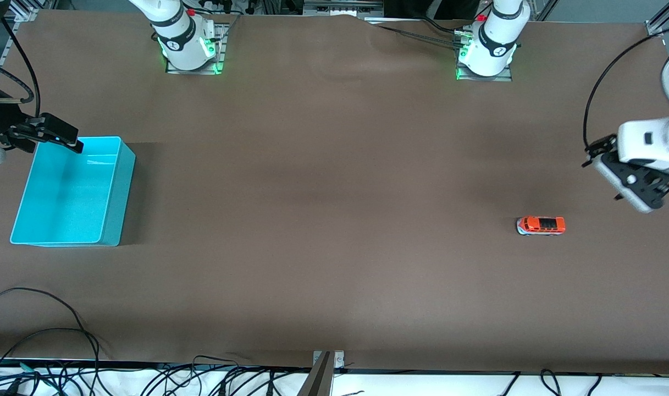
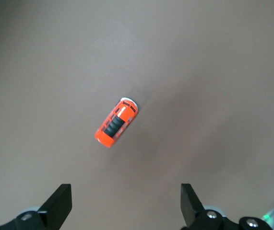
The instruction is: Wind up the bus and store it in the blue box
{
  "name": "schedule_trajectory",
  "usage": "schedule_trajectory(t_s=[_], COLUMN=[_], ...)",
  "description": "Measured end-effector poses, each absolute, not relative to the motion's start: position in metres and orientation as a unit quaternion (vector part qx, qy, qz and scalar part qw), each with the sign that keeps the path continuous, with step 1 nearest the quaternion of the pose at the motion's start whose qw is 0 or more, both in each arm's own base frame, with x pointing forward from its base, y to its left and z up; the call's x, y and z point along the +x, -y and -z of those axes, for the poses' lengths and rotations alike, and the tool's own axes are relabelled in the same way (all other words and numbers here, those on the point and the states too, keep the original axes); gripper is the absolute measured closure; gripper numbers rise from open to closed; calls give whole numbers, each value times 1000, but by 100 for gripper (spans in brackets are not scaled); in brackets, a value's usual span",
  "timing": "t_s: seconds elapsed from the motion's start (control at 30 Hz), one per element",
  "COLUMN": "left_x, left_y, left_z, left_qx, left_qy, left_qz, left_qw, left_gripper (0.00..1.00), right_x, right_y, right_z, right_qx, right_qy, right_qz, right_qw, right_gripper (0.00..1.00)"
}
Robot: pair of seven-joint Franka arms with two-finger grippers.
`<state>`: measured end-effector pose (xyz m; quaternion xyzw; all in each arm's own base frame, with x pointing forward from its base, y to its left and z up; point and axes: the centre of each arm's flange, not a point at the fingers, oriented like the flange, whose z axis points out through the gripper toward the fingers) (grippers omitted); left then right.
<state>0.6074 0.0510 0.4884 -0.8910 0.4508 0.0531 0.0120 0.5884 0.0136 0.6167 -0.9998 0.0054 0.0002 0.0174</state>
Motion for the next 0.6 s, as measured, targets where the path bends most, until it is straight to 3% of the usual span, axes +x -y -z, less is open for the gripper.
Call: schedule_trajectory(t_s=[0.6], left_x=[656], left_y=[-86], left_z=[-292], left_qx=[-774], left_qy=[-630], left_qz=[-65], left_qw=[-24], left_gripper=[0], right_x=[588], right_y=[-13], right_z=[-617], right_qx=[-1000], right_qy=[-6], right_qz=[0], right_qw=[17], right_gripper=[0])
